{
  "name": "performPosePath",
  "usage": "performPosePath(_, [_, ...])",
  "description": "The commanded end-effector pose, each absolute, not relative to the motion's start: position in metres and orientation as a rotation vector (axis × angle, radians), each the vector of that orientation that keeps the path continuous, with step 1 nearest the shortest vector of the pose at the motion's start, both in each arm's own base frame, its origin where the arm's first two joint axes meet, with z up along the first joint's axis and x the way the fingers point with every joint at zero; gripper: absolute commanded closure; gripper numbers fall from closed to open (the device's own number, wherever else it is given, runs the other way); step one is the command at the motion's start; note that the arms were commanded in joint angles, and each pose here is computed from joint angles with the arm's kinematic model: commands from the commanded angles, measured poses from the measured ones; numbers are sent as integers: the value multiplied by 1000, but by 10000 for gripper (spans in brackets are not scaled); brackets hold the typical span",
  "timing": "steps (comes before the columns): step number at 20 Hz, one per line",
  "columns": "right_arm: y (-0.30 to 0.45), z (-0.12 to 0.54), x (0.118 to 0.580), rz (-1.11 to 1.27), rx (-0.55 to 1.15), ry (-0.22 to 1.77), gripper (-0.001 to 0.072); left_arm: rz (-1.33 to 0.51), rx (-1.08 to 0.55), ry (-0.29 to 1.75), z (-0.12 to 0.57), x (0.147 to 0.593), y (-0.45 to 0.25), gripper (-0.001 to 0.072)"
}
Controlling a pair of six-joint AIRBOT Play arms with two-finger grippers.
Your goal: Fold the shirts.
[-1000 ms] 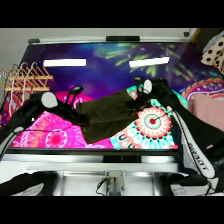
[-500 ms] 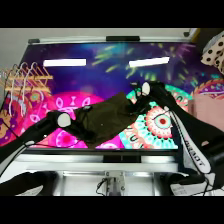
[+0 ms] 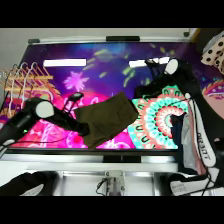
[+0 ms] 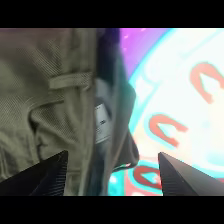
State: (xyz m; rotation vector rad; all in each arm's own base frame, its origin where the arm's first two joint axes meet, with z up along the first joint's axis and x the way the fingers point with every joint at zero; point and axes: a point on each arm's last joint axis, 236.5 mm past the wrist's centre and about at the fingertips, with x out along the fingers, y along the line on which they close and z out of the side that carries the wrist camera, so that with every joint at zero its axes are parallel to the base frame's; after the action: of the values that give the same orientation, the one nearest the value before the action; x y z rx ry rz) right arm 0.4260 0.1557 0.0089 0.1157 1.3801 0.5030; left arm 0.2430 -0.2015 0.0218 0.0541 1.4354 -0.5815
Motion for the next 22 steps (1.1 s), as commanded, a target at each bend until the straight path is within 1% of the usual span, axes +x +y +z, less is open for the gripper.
performPosePath(1, [143,-31,444,523,186,1422,14,-405,81,1396,39,269,-136,76])
performPosePath(3, [164,-53,439,630,184,1445,13,-347,37,1434,38,268,-117,81])
performPosePath(4, [176,-58,439,682,188,1436,13,-324,15,1443,38,269,-112,101])
performPosePath(6, [195,-65,438,743,219,1429,12,-302,-5,1444,38,270,-108,101])
performPosePath(9, [208,-79,431,769,244,1467,12,-293,-18,1448,38,270,-109,102])
performPosePath(16, [225,-86,419,789,214,1499,14,-289,-21,1448,38,270,-109,101])
performPosePath(18, [225,-98,408,760,168,1558,22,-289,-22,1448,38,270,-109,102])
performPosePath(19, [222,-107,401,753,110,1591,22,-289,-22,1448,38,270,-109,102])
performPosePath(20, [221,-116,393,746,57,1623,35,-289,-22,1448,38,270,-109,102])
performPosePath(22, [220,-126,384,740,-24,1654,258,-289,-22,1448,38,270,-109,102])
